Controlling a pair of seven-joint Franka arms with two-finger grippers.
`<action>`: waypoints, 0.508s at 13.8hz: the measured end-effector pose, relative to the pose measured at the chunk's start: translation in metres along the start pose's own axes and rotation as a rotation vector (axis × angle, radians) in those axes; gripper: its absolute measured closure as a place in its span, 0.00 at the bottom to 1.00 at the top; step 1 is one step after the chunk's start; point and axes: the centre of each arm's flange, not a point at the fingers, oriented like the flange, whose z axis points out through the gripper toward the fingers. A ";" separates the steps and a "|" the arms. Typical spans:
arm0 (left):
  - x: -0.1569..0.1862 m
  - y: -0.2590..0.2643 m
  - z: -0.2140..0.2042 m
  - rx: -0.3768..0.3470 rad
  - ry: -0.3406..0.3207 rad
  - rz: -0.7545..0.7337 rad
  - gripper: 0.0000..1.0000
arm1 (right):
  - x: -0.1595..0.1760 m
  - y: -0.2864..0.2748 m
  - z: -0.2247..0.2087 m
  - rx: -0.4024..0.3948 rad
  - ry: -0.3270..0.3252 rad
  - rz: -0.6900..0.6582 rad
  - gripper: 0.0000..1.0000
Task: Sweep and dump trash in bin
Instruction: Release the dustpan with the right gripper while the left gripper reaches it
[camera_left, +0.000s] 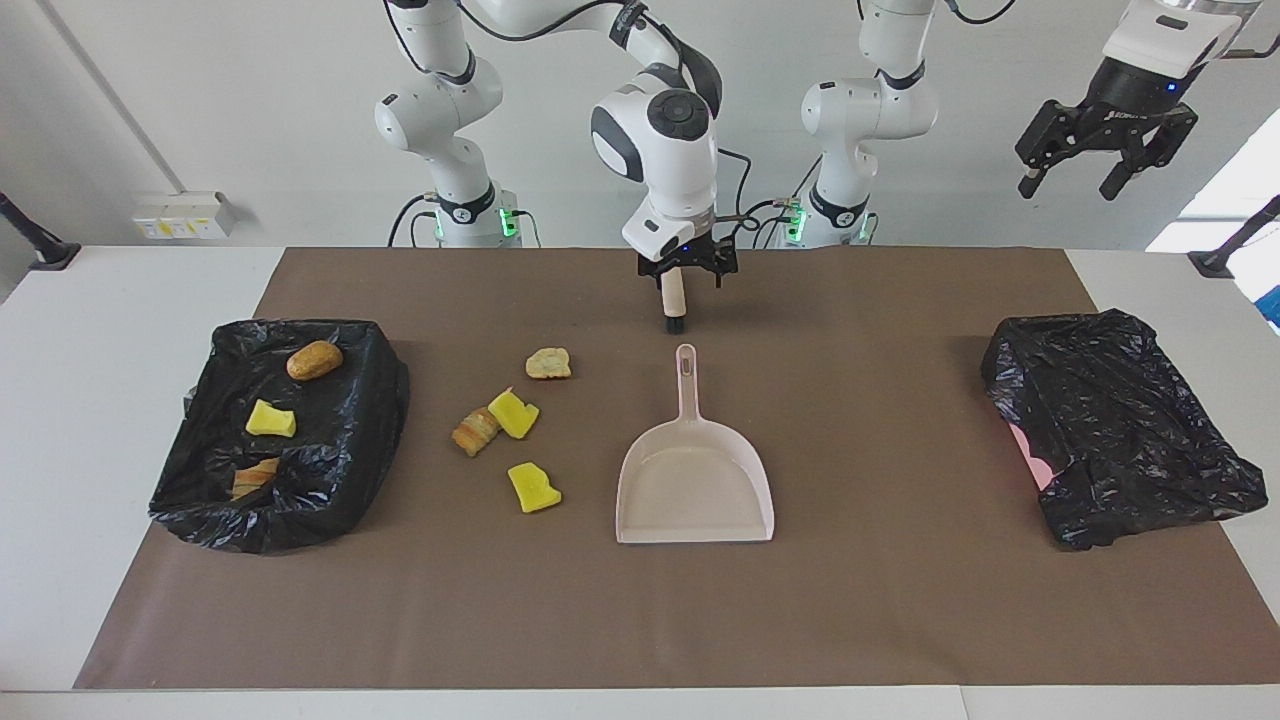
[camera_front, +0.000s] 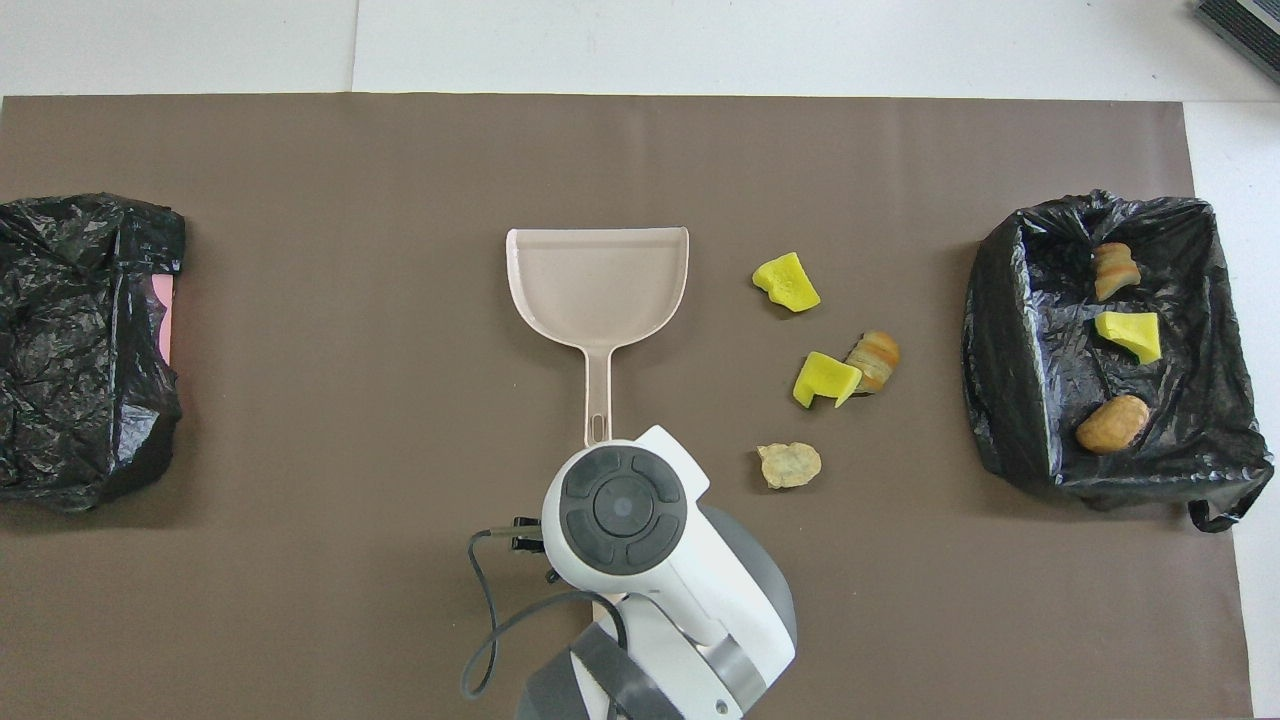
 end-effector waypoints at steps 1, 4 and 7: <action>0.005 0.008 0.004 -0.002 0.015 0.016 0.00 | -0.016 0.001 0.008 -0.015 -0.014 -0.006 0.00; 0.030 0.064 0.038 -0.014 0.089 0.084 0.00 | -0.057 0.021 0.033 -0.058 -0.056 -0.019 0.00; 0.047 0.136 0.099 -0.031 0.080 0.122 0.00 | -0.099 0.040 0.052 -0.046 -0.102 -0.025 0.00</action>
